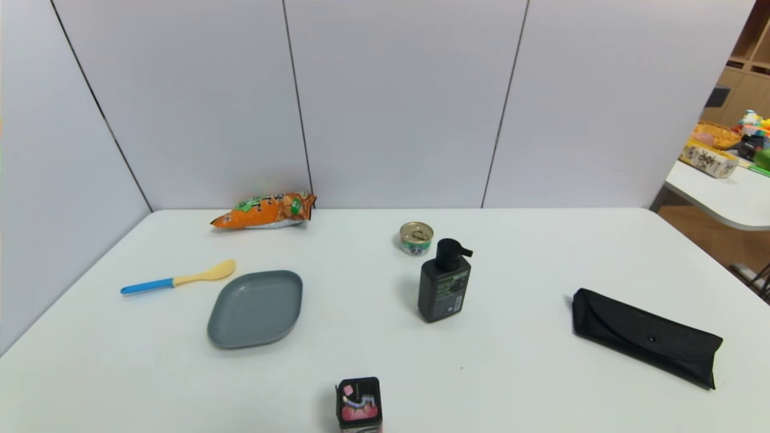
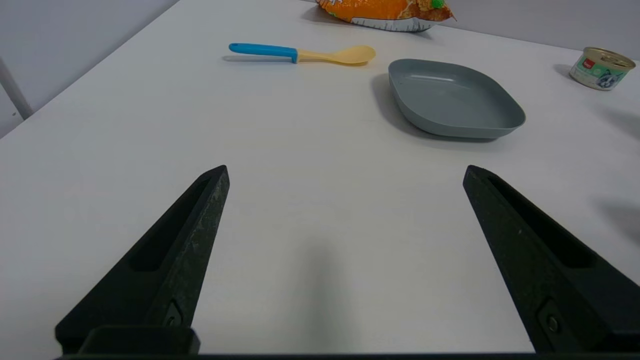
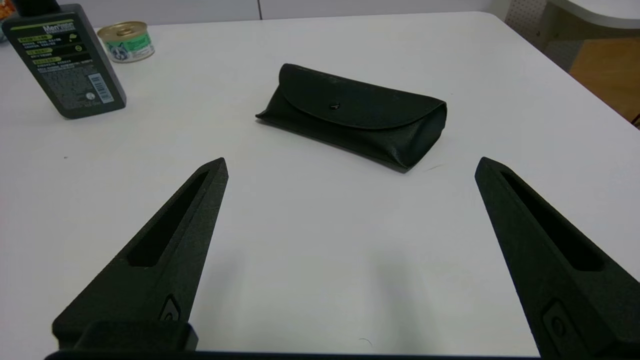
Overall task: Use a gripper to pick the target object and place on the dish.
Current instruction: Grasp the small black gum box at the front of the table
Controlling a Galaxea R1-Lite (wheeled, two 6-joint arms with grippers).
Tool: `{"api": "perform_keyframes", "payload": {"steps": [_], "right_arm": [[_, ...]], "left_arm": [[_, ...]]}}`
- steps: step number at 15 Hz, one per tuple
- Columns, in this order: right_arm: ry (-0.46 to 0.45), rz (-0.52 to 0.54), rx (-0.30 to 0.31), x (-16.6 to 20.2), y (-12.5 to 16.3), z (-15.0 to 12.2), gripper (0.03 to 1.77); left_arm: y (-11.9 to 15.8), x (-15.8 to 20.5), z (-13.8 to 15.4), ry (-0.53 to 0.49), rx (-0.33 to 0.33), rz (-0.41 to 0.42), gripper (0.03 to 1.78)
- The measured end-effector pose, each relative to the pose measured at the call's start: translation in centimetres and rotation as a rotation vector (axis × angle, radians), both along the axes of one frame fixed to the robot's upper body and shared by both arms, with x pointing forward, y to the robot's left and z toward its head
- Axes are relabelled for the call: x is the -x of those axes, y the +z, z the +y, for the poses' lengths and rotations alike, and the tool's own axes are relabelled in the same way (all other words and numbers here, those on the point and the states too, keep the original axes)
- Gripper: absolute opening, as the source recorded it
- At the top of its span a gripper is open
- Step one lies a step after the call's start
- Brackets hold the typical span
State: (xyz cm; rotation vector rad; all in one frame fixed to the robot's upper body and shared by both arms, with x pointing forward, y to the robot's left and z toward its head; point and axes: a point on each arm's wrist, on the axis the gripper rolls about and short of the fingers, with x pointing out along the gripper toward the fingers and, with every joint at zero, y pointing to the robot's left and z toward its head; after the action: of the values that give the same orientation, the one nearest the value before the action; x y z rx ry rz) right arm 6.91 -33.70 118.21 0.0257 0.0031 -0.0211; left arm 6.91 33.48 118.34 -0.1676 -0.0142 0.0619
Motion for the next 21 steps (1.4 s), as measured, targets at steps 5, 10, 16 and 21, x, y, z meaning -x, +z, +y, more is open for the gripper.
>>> {"api": "perform_keyframes", "payload": {"steps": [5,10,16,21], "right_arm": [[0.0,0.001,0.001,0.0,-0.01,0.0,1.71],[0.0,0.001,0.001,0.0,-0.01,0.0,1.71],[0.0,0.001,0.001,0.0,-0.01,0.0,1.71],[0.0,0.0,0.001,0.0,0.0,0.0,1.71]], "left_arm": [[0.0,0.0,0.0,0.0,0.0,0.0,1.69],[0.0,0.0,0.0,-0.001,0.0,0.0,1.69],[0.0,0.0,0.0,0.0,0.0,0.0,1.69],[0.0,0.0,0.0,-0.001,0.001,0.0,1.69]]}}
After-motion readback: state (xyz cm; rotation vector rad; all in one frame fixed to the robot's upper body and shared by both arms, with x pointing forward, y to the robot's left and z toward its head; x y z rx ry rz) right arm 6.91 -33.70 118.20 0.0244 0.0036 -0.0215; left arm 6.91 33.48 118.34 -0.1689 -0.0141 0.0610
